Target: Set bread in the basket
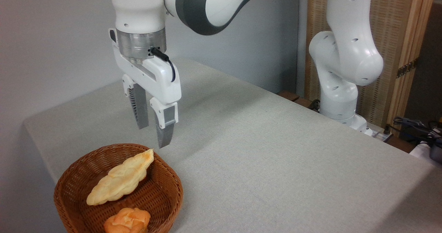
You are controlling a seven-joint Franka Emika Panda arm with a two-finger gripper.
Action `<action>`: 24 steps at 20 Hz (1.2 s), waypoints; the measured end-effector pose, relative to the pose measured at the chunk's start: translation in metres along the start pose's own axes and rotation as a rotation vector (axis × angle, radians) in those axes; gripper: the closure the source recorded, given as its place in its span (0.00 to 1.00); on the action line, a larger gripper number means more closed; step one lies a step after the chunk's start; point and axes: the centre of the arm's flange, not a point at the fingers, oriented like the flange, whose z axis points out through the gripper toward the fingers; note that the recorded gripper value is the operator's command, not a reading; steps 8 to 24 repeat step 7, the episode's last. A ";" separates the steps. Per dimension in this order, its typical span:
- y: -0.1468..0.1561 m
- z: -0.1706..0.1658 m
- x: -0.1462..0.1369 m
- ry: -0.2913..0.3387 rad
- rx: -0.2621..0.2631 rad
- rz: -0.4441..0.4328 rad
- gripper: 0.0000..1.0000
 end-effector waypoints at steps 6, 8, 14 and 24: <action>-0.001 -0.003 -0.005 -0.075 0.031 -0.027 0.00; -0.001 -0.004 -0.005 -0.075 0.033 -0.040 0.00; -0.001 -0.004 -0.005 -0.075 0.033 -0.040 0.00; -0.001 -0.004 -0.005 -0.075 0.033 -0.040 0.00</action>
